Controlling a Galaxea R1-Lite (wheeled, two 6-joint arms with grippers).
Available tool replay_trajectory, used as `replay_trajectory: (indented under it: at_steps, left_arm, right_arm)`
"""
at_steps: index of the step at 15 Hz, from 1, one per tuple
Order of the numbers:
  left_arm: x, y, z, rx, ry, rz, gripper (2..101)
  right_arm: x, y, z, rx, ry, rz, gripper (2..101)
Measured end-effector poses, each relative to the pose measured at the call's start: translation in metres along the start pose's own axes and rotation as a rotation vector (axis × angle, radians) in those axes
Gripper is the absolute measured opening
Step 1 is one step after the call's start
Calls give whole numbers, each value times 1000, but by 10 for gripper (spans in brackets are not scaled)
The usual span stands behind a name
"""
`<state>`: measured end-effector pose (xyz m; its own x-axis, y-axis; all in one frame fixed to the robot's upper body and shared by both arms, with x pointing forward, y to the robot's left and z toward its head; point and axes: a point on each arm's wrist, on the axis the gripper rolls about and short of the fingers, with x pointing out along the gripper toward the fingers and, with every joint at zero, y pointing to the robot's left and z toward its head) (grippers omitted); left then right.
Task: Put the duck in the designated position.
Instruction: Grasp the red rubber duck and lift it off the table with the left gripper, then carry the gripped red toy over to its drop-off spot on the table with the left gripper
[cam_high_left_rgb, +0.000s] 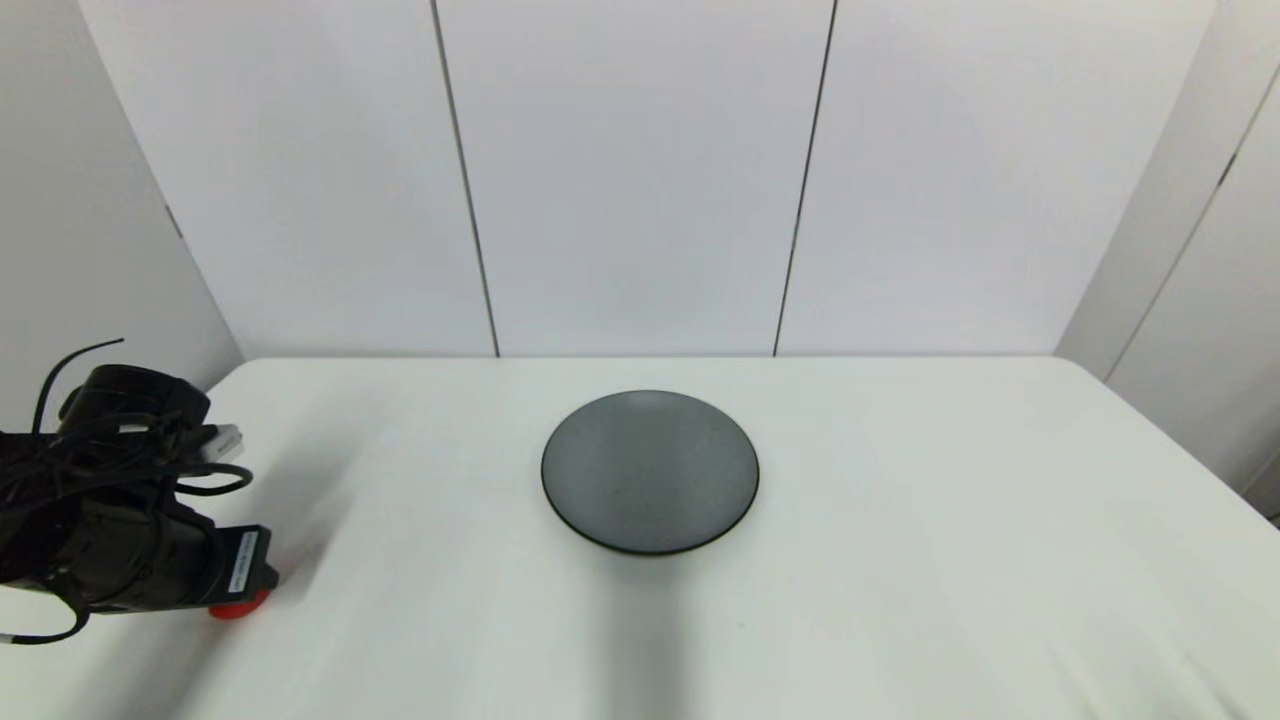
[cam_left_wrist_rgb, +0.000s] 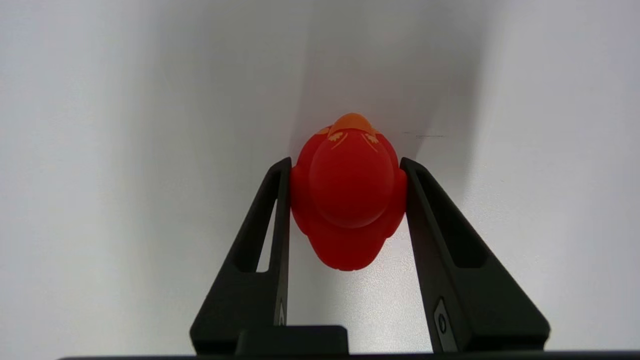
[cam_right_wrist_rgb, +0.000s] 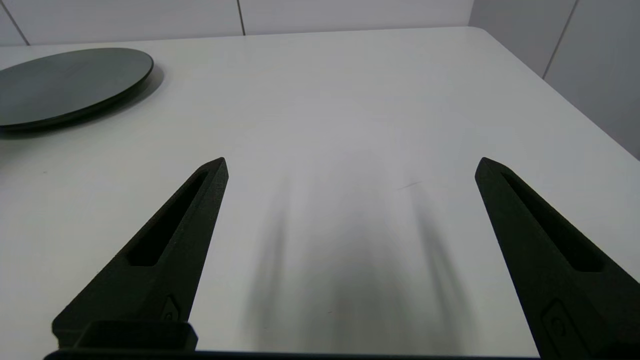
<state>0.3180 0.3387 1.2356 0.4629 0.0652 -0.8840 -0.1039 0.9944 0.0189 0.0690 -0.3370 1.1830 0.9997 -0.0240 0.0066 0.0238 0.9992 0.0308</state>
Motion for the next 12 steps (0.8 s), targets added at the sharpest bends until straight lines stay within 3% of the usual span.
replay_trajectory:
  at_steps: [5,12]
  left_arm:
    - [-14,-21,7,68,-104,-57,403]
    - [-15,-88,44,147,-213,-202,385]
  right_arm:
    - [0,0,0,0,0,-1,980]
    - [0,0,0,0,0,-1,980]
